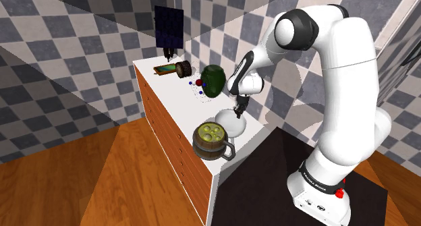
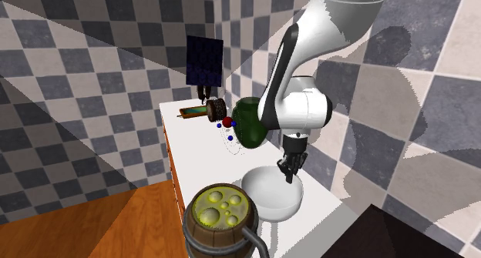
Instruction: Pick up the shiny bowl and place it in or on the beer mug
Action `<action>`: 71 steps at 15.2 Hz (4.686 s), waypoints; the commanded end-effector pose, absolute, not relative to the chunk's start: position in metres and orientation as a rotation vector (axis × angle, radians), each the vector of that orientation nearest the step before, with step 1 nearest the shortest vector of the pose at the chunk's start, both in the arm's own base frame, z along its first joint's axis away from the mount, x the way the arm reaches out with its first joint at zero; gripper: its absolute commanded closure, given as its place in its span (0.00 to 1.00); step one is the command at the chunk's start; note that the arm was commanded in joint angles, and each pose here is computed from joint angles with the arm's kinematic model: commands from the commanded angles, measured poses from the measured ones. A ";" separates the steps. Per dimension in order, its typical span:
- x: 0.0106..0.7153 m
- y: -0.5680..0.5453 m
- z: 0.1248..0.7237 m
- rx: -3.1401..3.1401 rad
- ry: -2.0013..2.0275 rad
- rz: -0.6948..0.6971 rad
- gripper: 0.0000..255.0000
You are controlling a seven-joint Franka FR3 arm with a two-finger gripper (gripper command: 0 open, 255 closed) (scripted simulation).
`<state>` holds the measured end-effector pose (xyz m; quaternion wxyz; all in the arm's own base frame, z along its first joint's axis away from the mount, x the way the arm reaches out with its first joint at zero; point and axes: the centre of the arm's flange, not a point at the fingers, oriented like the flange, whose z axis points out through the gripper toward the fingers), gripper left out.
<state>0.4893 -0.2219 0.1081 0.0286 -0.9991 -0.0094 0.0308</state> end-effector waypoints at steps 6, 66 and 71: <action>0.489 -0.222 0.108 -3.083 -0.029 0.095 1.00; 0.441 -0.029 0.348 -3.083 -0.029 0.095 1.00; 0.441 -0.029 0.322 -3.083 -0.029 0.095 1.00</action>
